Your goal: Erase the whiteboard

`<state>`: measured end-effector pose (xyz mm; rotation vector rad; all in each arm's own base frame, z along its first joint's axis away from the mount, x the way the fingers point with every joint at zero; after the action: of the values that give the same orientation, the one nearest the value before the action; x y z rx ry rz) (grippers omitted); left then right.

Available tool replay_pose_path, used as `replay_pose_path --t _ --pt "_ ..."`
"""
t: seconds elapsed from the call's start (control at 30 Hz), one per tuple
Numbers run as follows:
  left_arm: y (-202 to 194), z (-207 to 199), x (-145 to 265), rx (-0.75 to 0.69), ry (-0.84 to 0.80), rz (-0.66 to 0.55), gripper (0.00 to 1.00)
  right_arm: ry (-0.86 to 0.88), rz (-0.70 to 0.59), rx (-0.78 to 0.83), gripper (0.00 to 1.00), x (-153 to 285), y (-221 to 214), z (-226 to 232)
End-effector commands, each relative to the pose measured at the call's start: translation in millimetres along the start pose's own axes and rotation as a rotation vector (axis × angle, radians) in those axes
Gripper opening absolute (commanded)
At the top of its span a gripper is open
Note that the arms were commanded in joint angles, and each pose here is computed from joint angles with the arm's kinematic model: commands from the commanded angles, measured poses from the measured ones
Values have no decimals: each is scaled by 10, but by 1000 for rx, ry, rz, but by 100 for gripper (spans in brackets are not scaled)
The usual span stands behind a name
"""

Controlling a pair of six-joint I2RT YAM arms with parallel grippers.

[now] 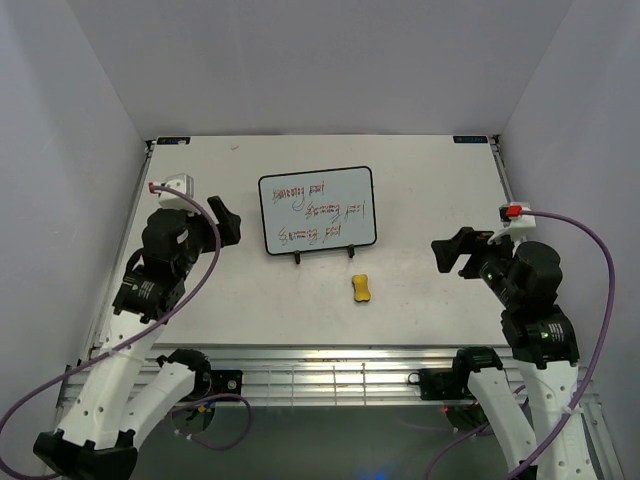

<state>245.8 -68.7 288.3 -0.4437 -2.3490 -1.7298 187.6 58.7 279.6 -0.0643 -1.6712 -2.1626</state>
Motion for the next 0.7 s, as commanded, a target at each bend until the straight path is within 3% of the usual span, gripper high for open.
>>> replay_pose_path --t 0.0,0.1,0.2,0.23,0.27,0.37,0.53,0.67 --pt "101 -166 -141 -34 -101 -66 98 148 -29 4 90 -86 86 212" --pt "54 -355 -406 -38 -211 -22 98 105 -51 36 90 -64 114 144" --pt "-3 -374 -689 -40 -294 20 98 205 -57 86 90 19 125 284" --pt "89 -389 -739 -29 -351 -18 98 233 -51 93 90 26 115 321" --pt "122 -353 -717 10 -467 -5 98 256 -38 91 90 23 92 349" --pt "79 -70 -990 58 -492 2 98 319 25 97 90 -7 -44 403" --pt "-411 31 -1497 79 -635 194 98 391 53 100 90 4 -134 479" --pt "-714 27 -1575 59 -805 207 96 455 56 115 90 66 -120 566"
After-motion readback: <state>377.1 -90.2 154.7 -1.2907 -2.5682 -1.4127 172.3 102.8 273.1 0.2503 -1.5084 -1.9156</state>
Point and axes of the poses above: each gripper's point midway between its finger pads, its own x axis back along the fingers, its own z axis along the line the jaws close on, y = z × x, the point moved 3 cm from there along x, back along the fingers
